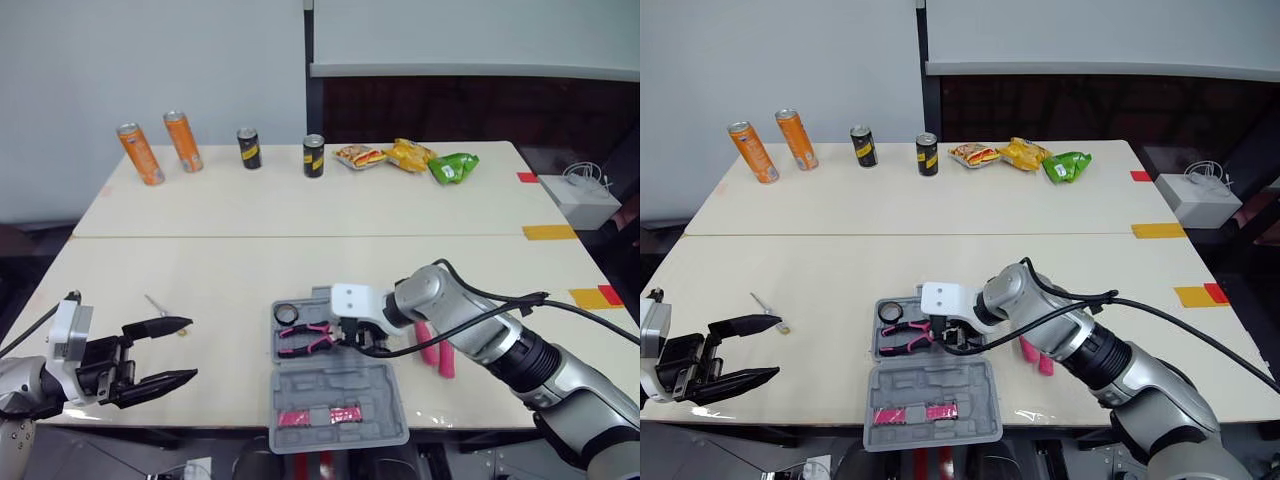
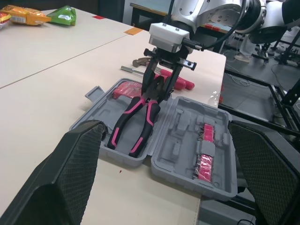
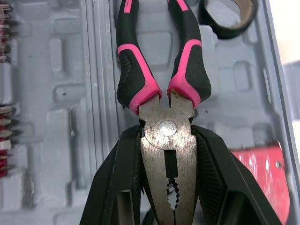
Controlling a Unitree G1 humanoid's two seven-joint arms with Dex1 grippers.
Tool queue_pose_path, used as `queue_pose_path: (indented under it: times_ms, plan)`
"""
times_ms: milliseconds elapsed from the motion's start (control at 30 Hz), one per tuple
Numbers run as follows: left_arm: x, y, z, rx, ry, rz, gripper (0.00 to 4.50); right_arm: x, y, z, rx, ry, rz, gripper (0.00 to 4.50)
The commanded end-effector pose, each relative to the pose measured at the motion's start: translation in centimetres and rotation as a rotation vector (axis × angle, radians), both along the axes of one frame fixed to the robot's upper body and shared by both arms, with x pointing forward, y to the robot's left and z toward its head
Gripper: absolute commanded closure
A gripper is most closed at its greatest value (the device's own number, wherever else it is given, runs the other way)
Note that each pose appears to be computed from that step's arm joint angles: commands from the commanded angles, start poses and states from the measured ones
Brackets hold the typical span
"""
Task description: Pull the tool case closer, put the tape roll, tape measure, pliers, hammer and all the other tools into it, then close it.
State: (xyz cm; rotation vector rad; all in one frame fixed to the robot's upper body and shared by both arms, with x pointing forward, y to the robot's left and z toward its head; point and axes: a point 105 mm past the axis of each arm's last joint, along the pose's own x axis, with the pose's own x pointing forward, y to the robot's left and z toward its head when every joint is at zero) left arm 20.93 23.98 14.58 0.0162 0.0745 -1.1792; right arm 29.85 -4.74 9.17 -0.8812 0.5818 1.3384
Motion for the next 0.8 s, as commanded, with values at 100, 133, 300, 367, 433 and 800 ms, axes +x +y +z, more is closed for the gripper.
queue_pose_path:
  times_ms: [100, 133, 300, 367, 433, 800]
  plan:
    - [-0.3, 0.4, 0.0, 0.028, -0.016, 0.006, 0.0, 0.4, 1.1, 0.2, 0.007, -0.026, 0.018, 3.53]
    - [-0.3, 0.5, 0.0, 0.029, -0.016, 0.008, 0.0, 0.4, 1.1, 0.1, 0.007, -0.023, 0.018, 3.53]
    - [-0.4, 0.5, -0.3, 0.03, -0.016, 0.014, 0.0, 0.2, 1.1, -0.5, 0.006, 0.018, 0.032, 3.03]
    - [-0.4, 0.5, -0.4, 0.028, -0.014, 0.015, 0.0, 0.3, 1.2, -0.5, 0.021, 0.009, 0.036, 2.19]
    - [-0.5, 0.5, -0.4, 0.026, -0.013, 0.015, 0.0, 0.6, 1.2, -0.3, 0.053, -0.006, 0.034, 1.53]
    - [-0.7, 0.2, -0.9, 0.006, -0.011, 0.034, 0.0, -0.6, 1.9, 3.2, 0.632, 0.021, 0.009, 1.53]
